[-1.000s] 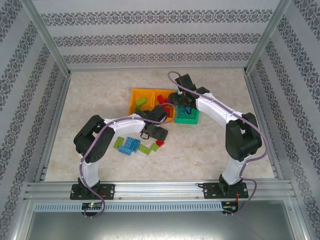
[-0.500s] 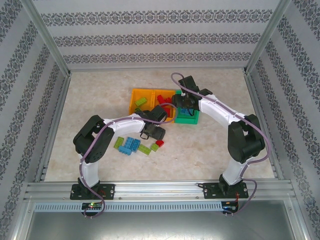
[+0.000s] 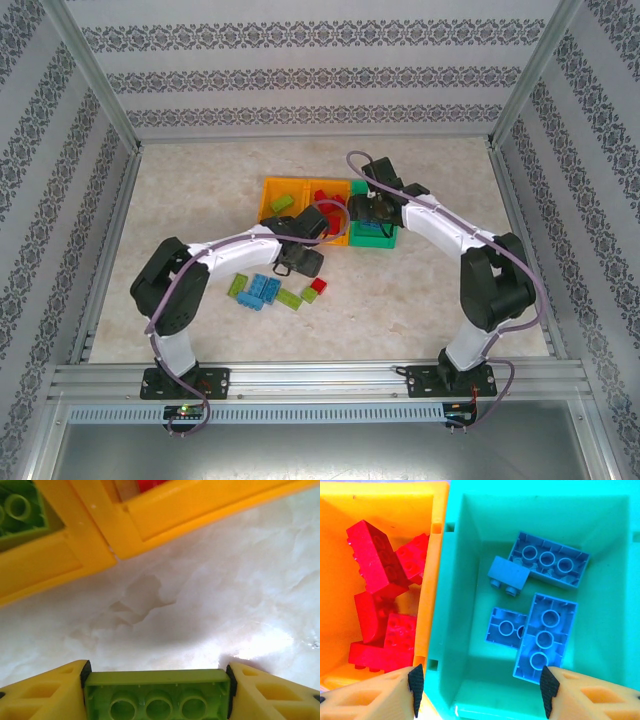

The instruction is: Sort the legos into containers by color

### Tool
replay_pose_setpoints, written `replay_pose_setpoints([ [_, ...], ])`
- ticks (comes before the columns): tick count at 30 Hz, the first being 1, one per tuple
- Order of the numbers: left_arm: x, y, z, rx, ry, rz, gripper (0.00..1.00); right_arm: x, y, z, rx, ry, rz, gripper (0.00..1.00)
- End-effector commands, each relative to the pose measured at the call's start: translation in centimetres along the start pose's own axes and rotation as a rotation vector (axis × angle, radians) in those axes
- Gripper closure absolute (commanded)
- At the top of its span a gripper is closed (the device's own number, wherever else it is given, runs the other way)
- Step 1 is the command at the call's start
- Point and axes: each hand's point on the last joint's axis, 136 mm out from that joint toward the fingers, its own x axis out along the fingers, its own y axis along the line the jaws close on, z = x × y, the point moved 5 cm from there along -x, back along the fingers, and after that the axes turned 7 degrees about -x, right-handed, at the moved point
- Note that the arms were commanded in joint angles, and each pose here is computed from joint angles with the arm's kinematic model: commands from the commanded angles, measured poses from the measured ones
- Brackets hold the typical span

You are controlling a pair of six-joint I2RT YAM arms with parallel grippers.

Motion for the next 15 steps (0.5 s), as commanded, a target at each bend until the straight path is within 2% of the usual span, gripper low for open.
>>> replay_pose_setpoints([
  [1,-2.4,1.3,1.2,-0.019,-0.042,0.053,0.37,-0.9,-0.5,0.3,0.022,-0.038,-0.009,0.35],
  [10,-4.7,5.0,5.4,-0.074,-0.123,0.083,0.36,-1.0,-0.6,-0.1,0.024,-0.035,-0.005,0.35],
  [15,-4.8,6.8,8.5,-0.109,-0.153,0.082,0.36,-1.1,-0.6,-0.3,0.020,-0.034,-0.001,0.34],
])
